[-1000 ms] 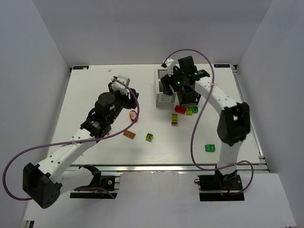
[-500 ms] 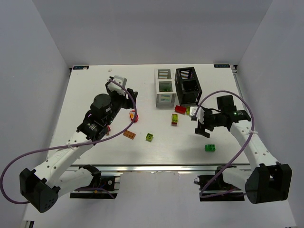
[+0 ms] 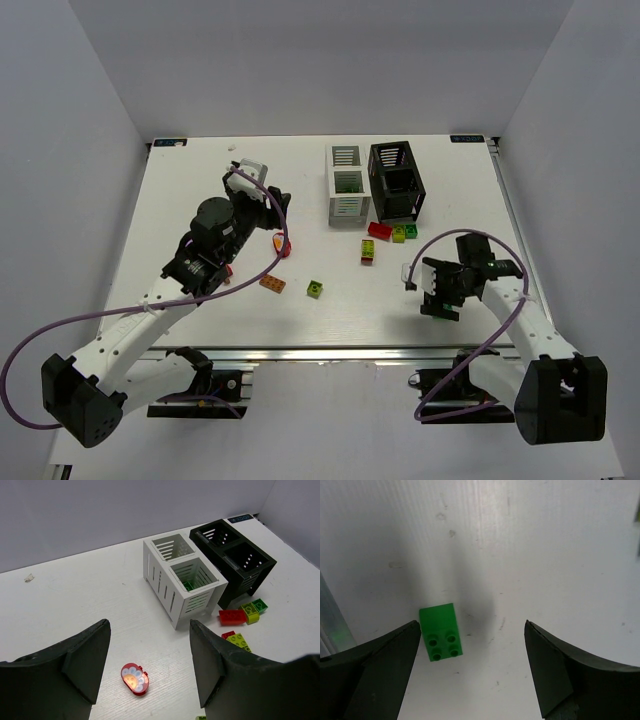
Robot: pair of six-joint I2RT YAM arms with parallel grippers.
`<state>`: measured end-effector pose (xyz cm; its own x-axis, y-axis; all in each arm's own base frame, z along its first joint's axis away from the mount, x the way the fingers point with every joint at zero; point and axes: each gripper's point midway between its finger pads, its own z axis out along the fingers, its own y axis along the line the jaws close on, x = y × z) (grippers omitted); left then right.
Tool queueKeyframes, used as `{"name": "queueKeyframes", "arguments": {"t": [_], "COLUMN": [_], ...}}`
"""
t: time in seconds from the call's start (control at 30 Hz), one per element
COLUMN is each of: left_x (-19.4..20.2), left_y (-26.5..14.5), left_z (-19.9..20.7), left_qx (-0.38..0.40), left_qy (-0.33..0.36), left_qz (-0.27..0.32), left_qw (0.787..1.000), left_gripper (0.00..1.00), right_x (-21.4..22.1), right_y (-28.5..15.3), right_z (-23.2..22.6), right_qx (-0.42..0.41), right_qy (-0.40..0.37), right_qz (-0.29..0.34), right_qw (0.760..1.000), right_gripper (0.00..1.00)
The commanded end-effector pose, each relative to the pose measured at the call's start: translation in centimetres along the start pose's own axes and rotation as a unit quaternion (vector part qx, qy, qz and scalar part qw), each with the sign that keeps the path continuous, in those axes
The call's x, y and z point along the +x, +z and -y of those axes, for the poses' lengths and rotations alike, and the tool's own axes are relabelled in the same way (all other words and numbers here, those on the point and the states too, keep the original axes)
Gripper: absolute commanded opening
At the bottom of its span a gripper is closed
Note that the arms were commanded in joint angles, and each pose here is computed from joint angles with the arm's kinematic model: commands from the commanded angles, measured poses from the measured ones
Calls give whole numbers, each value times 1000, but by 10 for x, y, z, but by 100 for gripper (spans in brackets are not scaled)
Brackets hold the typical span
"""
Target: Sort the legos into containers by color
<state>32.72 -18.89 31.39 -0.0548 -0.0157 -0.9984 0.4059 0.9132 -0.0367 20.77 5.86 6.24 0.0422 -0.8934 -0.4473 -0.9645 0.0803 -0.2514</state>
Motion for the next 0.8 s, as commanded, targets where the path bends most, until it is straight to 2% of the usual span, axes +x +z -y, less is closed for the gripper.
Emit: {"name": "queueKeyframes", "arguments": {"t": [0.0,0.3,0.47,0.57,0.67,0.7,0.77], "left_x": [-7,-7,-8,-6,-7,-7,-7], "left_y": [-5,-5,-5,-5,-5,-5,-5], "left_z": [0,0,0,0,-1,-1,-1], "left_qx": [6,6,6,5,4,4,4], "left_qy": [-4,-3,-4,-3,-3,-3,-3], "left_qz": [14,14,16,14,14,14,14], "left_qw": [1000,1000,1000,1000,1000,1000,1000], "left_gripper": [74,74,74,74,74,74,74], "right_x": [14,36,45,49,50,48,42], "right_y": [4,22,26,27,27,26,26], "right_z": [-8,-15,-22,-28,-36,-35,-35], "right_qx": [-5,-26,-47,-68,-93,-94,-97], "right_qy": [-37,-37,-31,-22,-18,-18,-14], "right_qz": [-25,-57,-67,-72,-70,-67,-53], "right_qw": [999,997,996,995,993,993,994], "right_gripper": [89,89,84,76,62,47,34]}}
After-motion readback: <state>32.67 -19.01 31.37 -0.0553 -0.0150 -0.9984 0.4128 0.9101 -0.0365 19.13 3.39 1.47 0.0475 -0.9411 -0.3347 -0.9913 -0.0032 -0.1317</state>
